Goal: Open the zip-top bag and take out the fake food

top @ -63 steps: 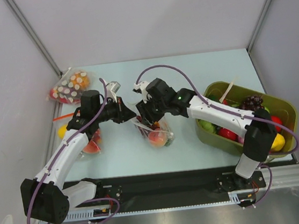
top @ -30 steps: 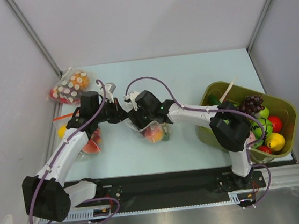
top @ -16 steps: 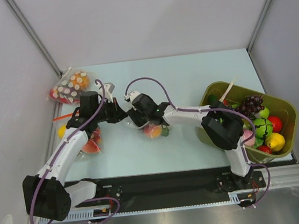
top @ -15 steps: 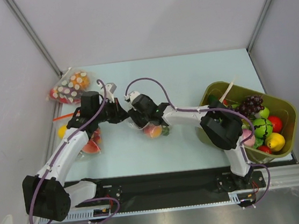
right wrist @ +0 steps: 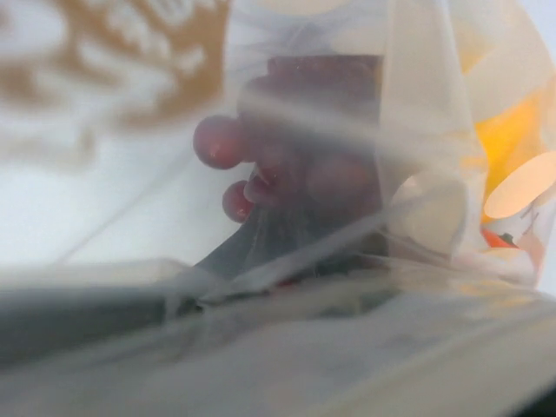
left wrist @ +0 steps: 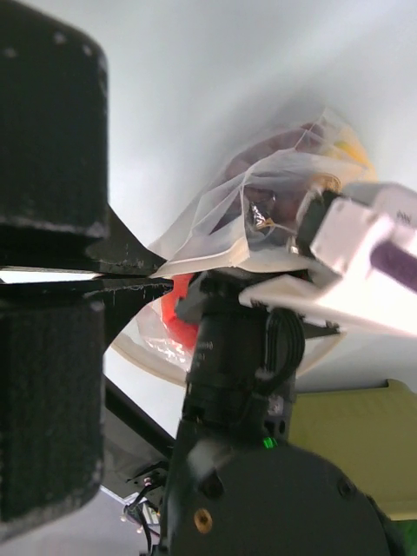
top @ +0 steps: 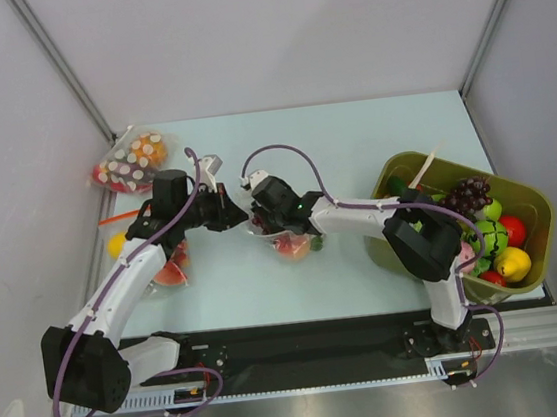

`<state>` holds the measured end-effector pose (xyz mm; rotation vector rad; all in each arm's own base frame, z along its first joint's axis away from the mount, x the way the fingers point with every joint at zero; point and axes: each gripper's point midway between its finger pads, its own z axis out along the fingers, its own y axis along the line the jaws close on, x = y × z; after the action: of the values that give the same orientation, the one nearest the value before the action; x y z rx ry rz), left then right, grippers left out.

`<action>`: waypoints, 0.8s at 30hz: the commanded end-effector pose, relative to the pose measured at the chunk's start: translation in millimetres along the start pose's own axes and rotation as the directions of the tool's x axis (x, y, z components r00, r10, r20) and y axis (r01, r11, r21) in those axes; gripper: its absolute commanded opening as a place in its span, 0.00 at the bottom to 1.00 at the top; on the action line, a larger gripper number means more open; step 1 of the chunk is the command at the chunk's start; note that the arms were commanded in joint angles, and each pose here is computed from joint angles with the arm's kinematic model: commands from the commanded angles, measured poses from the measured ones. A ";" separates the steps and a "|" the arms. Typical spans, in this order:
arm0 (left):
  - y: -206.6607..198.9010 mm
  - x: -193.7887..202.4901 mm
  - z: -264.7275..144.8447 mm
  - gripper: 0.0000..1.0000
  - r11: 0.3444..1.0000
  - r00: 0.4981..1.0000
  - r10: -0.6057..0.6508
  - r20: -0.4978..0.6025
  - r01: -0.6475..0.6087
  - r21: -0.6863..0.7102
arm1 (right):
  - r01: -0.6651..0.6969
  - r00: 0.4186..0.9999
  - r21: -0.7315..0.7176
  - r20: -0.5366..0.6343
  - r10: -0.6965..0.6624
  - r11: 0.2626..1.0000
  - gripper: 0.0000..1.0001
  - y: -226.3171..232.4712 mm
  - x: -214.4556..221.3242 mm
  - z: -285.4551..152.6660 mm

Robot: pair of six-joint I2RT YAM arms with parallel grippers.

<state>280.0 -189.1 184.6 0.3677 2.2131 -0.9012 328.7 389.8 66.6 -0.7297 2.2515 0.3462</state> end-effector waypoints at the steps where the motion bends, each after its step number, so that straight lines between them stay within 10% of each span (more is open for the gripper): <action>1: -15.7 -18.8 -8.5 0.00 0.999 0.997 0.032 0.065 -0.035 0.039 | -0.017 1.000 -0.012 -0.008 0.017 1.000 0.13 -7.7 -7.5 -31.7; 24: -19.2 -15.6 -5.6 0.00 0.997 0.999 0.024 0.047 -0.028 0.071 | -0.092 0.927 -0.463 0.284 0.245 0.882 0.11 25.0 -85.1 -173.0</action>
<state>275.5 -193.5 190.0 0.3827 2.1984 -0.9426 273.7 355.9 190.6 -0.6383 2.1061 0.7936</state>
